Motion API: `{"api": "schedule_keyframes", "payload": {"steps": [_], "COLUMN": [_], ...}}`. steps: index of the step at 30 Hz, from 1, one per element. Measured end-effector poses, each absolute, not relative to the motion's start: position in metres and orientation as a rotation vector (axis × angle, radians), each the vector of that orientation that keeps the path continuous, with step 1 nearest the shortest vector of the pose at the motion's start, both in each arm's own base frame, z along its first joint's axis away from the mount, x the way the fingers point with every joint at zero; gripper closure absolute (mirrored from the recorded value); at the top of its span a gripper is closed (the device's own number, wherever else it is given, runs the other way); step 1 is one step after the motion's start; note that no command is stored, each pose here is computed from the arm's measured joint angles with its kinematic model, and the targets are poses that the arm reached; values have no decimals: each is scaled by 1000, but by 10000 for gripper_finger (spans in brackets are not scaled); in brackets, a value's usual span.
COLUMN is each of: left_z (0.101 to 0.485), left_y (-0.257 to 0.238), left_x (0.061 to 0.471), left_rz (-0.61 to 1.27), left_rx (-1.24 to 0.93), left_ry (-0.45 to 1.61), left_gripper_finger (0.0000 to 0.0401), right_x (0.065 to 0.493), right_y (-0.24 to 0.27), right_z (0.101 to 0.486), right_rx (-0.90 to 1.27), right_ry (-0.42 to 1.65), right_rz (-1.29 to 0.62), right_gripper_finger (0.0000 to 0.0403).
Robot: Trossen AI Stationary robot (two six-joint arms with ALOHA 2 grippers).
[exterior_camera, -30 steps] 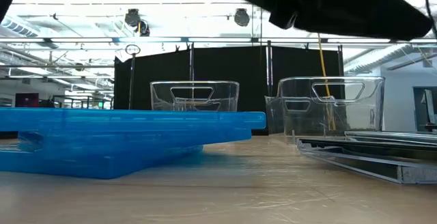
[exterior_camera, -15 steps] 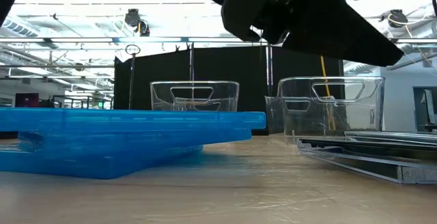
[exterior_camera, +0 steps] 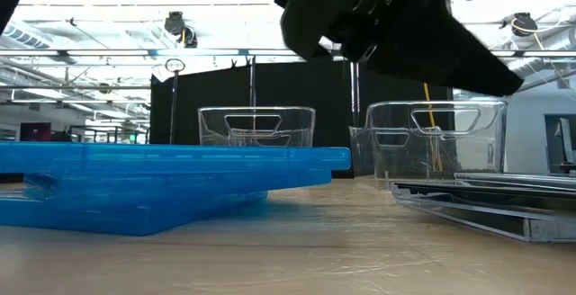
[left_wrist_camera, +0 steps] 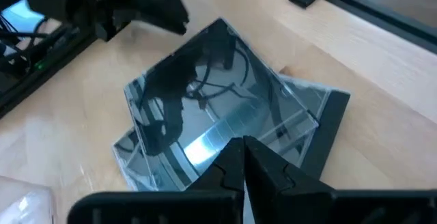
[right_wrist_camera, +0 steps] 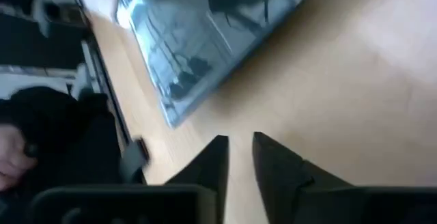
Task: Pick & place jewel cases by type
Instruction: Put the black CD case into the right transparent bin
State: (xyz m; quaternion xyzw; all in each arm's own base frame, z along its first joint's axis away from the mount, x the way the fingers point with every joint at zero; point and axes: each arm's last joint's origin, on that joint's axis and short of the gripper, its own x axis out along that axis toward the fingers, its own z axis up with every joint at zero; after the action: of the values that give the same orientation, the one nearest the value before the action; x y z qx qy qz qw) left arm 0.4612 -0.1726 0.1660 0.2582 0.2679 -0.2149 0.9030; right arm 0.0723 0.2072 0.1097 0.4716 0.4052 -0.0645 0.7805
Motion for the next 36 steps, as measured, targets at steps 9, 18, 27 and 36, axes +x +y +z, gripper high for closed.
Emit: {"api": "schedule_keyframes", "payload": {"steps": [9,18,27,36], "left_z": [166,165,166,171], "left_y": [-172,-170,-170,-171], "left_x": [461,461,462,465], "left_rz": [-420,-366,-364,-367], "left_rx": [530,524,522,552], "left_ry": [564,583,570,513], "left_gripper_finger": [378,382,383,383], "right_x": [76,80,79,81], "right_y": [221,222,213,213], "right_z": [109,114,106,104], "right_rx": [1040,1050,1082,1144], "right_ry": [916,761,838,748], "right_rz": [-7,-2,-129,-178], "right_gripper_finger": [275,269,257,258]}}
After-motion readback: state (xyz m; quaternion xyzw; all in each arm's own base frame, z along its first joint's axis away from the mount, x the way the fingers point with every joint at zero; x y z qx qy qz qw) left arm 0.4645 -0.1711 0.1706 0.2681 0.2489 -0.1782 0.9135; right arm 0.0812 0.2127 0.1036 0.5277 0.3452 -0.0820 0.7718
